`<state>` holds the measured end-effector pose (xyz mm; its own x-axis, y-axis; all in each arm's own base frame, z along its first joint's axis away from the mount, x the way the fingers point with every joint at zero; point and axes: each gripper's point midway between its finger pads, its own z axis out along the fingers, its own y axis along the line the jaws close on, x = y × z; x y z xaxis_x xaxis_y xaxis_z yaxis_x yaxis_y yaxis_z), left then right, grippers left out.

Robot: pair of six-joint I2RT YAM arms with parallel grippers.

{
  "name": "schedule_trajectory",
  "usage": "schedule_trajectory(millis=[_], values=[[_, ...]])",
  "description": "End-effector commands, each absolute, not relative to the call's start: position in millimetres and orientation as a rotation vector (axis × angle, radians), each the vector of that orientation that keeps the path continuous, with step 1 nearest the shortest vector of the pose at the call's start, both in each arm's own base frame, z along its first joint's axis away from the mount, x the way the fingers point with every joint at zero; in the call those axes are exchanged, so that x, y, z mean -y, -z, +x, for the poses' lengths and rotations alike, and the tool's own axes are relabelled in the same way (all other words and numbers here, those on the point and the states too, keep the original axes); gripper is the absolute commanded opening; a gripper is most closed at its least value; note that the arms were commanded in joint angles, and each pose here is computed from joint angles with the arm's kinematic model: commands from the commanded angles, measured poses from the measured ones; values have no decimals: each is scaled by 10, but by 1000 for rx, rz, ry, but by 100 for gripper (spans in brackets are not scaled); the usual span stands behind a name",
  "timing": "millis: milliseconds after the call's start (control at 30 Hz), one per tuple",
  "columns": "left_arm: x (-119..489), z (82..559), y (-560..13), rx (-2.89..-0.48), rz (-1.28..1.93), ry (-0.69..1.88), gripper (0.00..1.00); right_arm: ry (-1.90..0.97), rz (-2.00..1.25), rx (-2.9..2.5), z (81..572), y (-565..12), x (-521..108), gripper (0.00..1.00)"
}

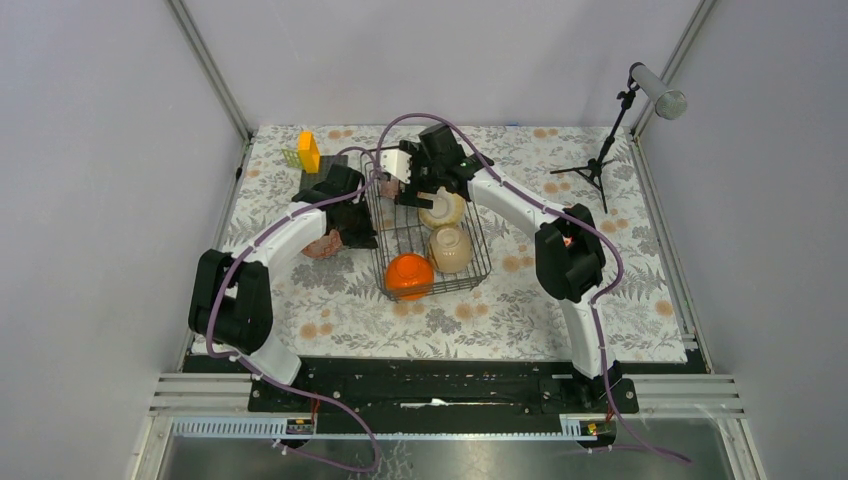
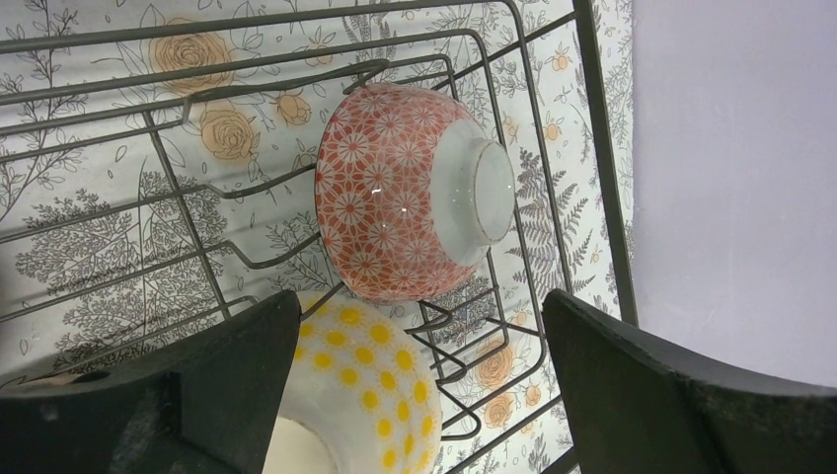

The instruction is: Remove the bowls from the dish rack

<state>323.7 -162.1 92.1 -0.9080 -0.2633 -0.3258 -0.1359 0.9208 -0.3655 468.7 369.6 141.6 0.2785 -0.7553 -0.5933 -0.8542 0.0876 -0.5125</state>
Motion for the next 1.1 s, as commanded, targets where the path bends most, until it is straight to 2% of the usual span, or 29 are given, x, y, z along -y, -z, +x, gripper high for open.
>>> schedule_trajectory(millis=[0,400,467,600,700,1000,1067], values=[[1818,3121,-1159,-2663,-38,589,0,-166,-1710,-1448,4628,-1443,-3722,100],[1883,2979,-1217,-2651,79,657,1,-225,-1748,-1484,4456,-1226,-3718,100],[1880,2974,-1214,-2651,77,655,7,-216,-1753,-1493,4454,-1189,-3693,100],[1874,2980,-1250,-2641,65,652,29,-160,-1770,-1518,4500,-1120,-3622,100],[1855,3005,-1265,-2633,49,633,42,-144,-1806,-1529,4496,-1053,-3582,100],[1830,3018,-1396,-2547,-107,690,57,-140,-1816,-1582,4494,-879,-3543,100],[1805,3011,-1427,-2528,-142,705,64,-127,-1822,-1587,4521,-834,-3539,100]])
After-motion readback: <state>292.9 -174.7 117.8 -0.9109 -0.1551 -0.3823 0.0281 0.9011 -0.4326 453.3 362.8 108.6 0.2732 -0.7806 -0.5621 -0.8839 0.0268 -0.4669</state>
